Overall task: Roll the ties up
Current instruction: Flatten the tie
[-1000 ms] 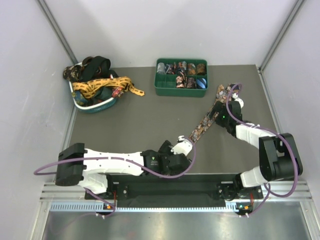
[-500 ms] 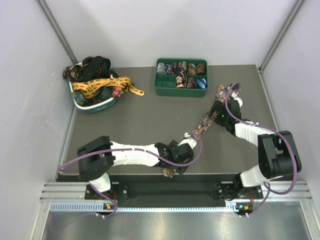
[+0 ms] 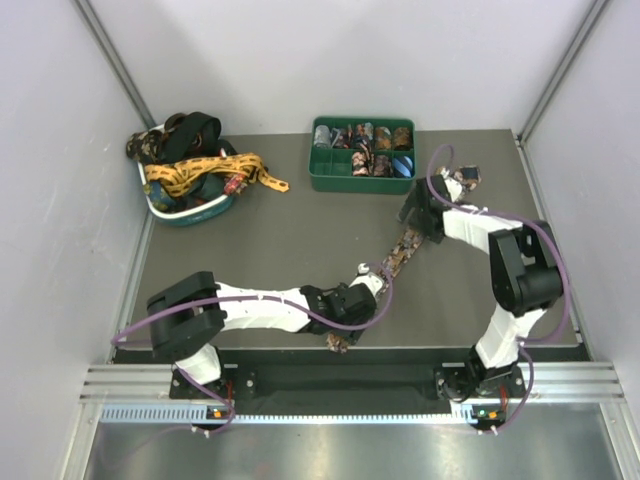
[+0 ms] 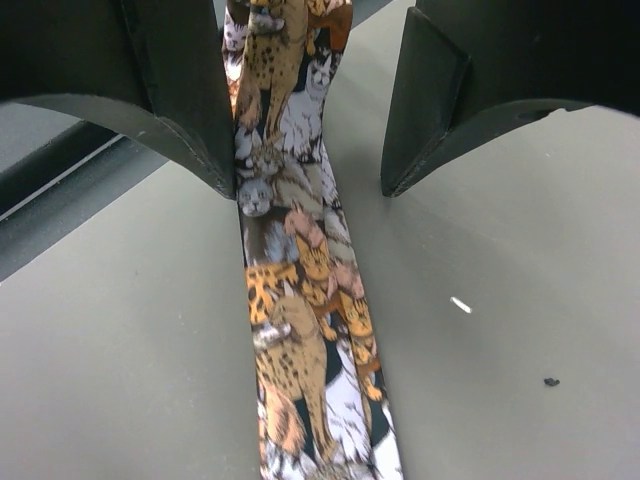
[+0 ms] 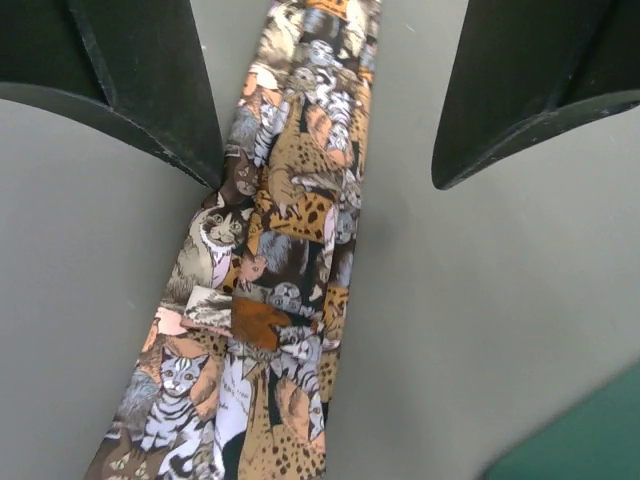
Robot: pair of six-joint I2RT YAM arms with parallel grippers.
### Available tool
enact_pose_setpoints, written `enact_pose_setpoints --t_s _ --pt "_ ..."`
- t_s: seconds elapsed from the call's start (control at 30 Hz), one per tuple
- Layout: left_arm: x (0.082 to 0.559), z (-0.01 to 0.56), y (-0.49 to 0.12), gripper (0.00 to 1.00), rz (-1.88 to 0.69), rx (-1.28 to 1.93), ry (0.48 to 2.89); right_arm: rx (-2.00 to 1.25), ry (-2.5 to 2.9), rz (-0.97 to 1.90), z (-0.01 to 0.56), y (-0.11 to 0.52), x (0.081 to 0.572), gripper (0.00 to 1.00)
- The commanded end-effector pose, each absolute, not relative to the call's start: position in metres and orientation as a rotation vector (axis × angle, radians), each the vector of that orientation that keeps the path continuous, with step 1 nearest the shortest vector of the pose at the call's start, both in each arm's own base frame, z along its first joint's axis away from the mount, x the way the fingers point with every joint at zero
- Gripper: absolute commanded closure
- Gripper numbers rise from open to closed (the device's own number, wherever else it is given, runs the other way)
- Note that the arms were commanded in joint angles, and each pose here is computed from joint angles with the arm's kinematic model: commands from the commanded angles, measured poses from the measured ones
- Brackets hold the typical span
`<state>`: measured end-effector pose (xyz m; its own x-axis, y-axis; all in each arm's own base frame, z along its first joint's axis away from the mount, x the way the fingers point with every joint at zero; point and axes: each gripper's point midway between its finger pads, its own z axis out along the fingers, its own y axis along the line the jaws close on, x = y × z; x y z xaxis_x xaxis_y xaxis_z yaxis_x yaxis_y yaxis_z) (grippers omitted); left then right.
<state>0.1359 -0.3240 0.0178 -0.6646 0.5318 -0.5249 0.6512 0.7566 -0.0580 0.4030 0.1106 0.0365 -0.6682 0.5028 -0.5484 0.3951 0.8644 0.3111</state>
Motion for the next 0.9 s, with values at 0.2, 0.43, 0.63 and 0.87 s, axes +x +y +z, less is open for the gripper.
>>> enact_pose_setpoints --t_s 0.2,0.43,0.63,0.87 --pt "0.130 0.003 -0.302 0.37 -0.268 0.962 2.477 0.732 2.483 -0.114 0.024 0.090 0.413 0.35" --pt "0.169 -0.007 -0.276 0.40 -0.140 0.800 2.550 0.724 2.508 -0.226 0.014 0.073 0.432 0.48" --pt "0.202 -0.003 -0.284 0.41 -0.058 0.808 2.497 0.765 2.535 -0.178 -0.001 0.060 0.458 0.54" --pt "0.243 0.000 -0.319 0.42 -0.062 0.845 2.425 0.870 2.472 -0.086 0.012 0.034 0.497 0.50"
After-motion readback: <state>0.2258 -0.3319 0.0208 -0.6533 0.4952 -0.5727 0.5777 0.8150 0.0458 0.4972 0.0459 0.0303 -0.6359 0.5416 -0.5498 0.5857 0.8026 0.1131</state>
